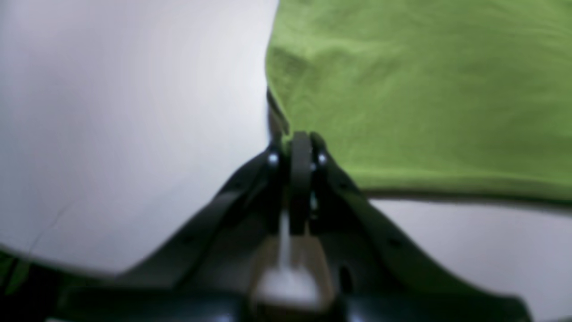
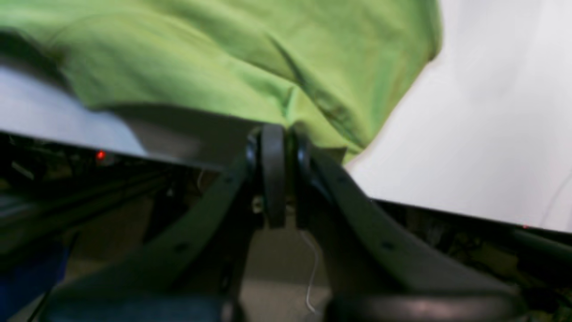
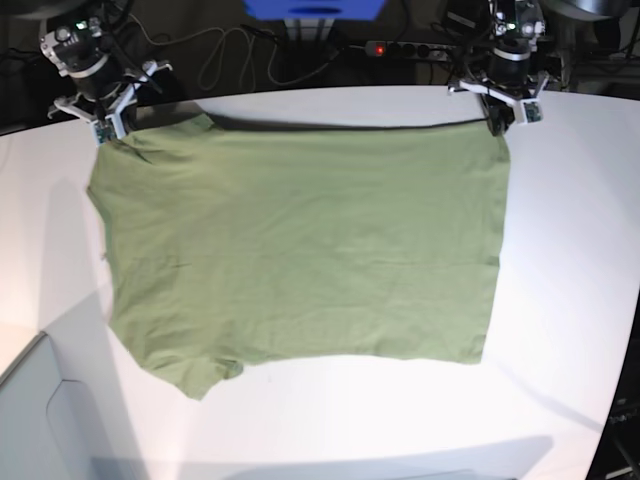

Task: Fold the T-shirt properly
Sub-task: 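Lift the hem with both grippers and pull it toward the robot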

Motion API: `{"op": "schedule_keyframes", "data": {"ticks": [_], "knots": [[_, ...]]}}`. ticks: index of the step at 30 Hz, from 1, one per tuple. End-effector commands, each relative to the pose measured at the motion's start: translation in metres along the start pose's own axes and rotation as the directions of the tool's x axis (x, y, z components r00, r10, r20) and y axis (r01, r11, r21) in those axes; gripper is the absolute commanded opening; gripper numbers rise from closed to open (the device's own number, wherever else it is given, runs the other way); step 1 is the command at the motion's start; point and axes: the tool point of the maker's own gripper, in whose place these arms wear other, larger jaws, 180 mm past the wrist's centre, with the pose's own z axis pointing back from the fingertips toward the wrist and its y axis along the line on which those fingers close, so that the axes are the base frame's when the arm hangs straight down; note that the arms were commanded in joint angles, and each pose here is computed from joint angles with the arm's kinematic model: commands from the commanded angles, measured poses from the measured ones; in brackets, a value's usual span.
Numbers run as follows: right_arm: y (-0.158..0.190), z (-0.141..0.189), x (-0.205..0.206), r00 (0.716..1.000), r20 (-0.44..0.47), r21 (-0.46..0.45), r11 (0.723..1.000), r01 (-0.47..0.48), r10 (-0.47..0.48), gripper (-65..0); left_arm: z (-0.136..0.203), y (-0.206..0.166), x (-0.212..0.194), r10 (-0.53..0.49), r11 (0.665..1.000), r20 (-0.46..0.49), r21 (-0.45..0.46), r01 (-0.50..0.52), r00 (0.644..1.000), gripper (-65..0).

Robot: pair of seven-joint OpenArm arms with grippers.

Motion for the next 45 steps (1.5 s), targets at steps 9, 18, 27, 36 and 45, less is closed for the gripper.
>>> {"op": "schedule_keyframes", "data": {"ticks": [9, 18, 27, 36, 45], "knots": [[-0.002, 0.000, 0.021, 0.998, 0.065, 0.000, 1.000, -0.025, 0.025, -64.9, 0.032, 0.014, 0.031, -0.052, 0.998, 0.072, 0.032, 0.050, 0.996, -65.0], [-0.014, -0.013, 0.057, 0.988, 0.149, -0.026, 0.999, -0.023, 0.027, -64.9, 0.023, 0.015, 0.061, -0.059, 0.998, 0.154, 0.040, 0.053, 0.986, -65.0], [-0.006, -0.051, 0.089, 0.986, 0.163, 0.026, 0.999, -0.027, 0.022, -64.9, -0.016, 0.013, 0.096, -0.010, 0.999, 0.259, 0.045, -0.001, 0.966, -65.0], [-0.014, -0.068, 0.109, 0.981, 0.193, 0.025, 1.000, -0.009, 0.004, -64.9, -0.047, 0.021, 0.104, 0.024, 0.997, 0.275, 0.060, -0.042, 0.961, -65.0], [-0.018, -0.071, 0.121, 0.976, 0.218, 0.019, 1.000, -0.003, -0.001, -64.9, -0.071, 0.024, 0.114, 0.059, 0.994, 0.292, 0.067, -0.082, 0.955, -65.0]]}}
